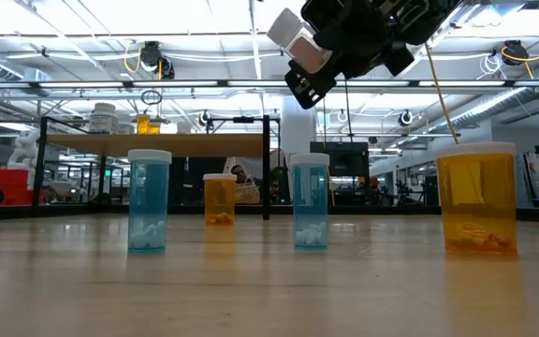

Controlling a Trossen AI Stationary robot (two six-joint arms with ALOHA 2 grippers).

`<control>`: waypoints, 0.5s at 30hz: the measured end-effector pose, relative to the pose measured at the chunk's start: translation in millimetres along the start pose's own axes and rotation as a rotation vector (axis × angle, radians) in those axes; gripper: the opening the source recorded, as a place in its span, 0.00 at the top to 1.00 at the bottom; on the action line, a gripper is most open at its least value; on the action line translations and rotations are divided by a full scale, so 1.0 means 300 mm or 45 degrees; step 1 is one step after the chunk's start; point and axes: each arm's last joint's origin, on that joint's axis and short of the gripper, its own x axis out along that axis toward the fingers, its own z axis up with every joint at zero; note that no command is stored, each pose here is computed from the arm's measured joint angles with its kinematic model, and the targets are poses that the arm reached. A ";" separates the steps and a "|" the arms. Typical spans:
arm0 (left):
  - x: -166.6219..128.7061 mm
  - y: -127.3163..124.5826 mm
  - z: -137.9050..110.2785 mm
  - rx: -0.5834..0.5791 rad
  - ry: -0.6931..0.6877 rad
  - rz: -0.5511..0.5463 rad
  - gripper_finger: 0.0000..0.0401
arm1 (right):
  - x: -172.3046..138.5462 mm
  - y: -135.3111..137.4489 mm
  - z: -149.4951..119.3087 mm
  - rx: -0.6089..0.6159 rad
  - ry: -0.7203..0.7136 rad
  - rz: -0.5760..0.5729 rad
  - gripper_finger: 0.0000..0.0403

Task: Pick and place medicine bottles onto shelf by color
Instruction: Put the transparent pill bottle on the shelf aligned with the other transparent pill bottle

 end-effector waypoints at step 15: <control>0.079 -0.029 -0.024 0.137 -0.096 -0.129 0.26 | -0.001 -0.003 -0.003 -0.093 -0.029 -0.001 0.60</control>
